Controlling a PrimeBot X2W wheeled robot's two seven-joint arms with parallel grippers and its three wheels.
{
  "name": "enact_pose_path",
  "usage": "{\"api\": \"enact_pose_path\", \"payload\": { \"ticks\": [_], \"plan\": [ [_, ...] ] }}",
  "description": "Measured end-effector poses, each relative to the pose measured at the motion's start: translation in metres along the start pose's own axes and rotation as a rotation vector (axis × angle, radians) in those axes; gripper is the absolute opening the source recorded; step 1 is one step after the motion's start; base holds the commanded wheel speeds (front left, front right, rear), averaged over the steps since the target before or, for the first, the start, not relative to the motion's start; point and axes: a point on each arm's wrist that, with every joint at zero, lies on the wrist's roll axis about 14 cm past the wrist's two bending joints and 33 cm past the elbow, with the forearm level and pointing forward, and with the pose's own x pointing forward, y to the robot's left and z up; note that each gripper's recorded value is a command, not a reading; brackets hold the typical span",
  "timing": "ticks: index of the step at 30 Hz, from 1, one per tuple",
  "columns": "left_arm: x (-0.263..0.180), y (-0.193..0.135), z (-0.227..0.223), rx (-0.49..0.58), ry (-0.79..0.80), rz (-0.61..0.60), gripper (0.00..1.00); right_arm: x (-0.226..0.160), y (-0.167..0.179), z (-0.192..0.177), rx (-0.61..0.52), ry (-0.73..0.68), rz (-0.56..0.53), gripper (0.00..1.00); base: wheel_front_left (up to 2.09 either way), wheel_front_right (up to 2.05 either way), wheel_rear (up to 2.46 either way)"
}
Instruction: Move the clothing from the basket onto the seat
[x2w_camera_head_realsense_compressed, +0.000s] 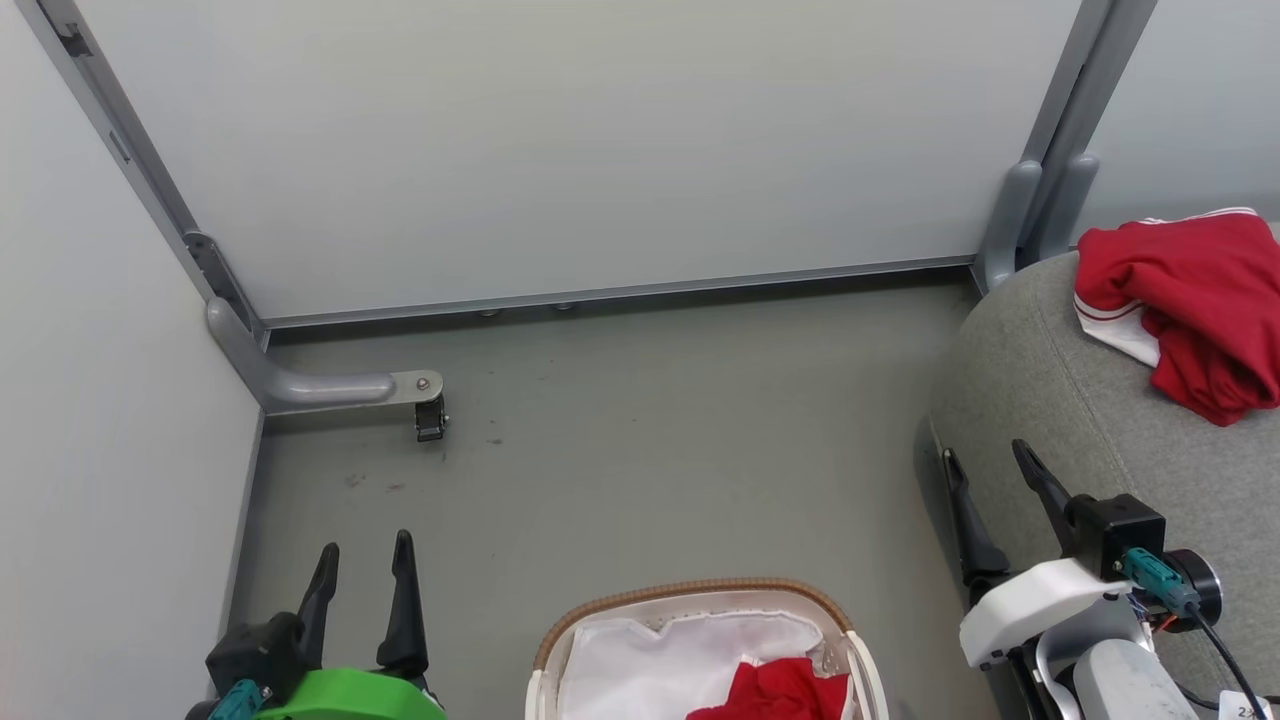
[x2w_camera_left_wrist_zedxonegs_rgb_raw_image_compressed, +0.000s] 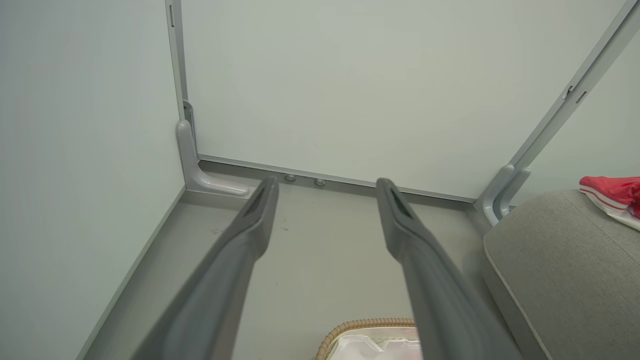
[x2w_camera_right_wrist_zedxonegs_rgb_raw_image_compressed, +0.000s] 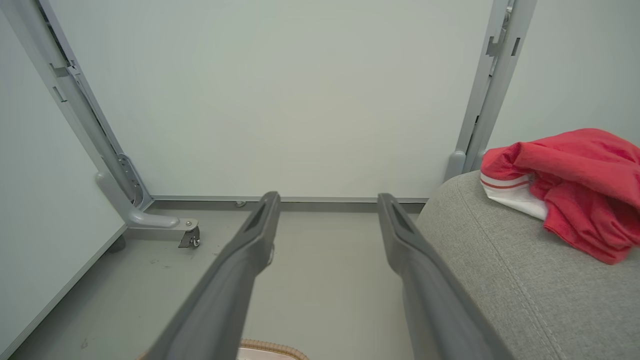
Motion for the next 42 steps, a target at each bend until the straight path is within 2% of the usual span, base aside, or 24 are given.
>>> {"api": "enact_pose_path", "payload": {
  "ticks": [16, 22, 25, 34, 42],
  "plan": [
    [0.001, -0.003, -0.003, 0.003, 0.009, -0.011, 1.0, -0.001, 0.001, -0.001, -0.001, 0.003, 0.004, 1.0, 0.0, 0.0, 0.0],
    [0.008, -0.015, -0.006, 0.02, 0.023, -0.053, 1.0, 0.002, -0.004, 0.003, 0.0, -0.01, -0.011, 1.0, 0.0, 0.0, 0.0],
    [0.012, -0.031, -0.018, 0.001, 0.062, -0.108, 1.0, 0.006, -0.01, 0.005, -0.003, -0.019, -0.025, 1.0, 0.0, 0.0, 0.0],
    [0.029, -0.104, -0.079, 0.068, 0.263, -0.377, 1.0, 0.027, -0.036, 0.006, -0.029, -0.032, -0.087, 1.0, 0.0, 0.0, 0.0],
    [0.016, -0.124, -0.164, 0.135, 0.574, -0.52, 1.0, 0.046, -0.051, -0.011, -0.04, -0.005, -0.11, 1.0, 0.0, 0.0, 0.0]
  ]
}}
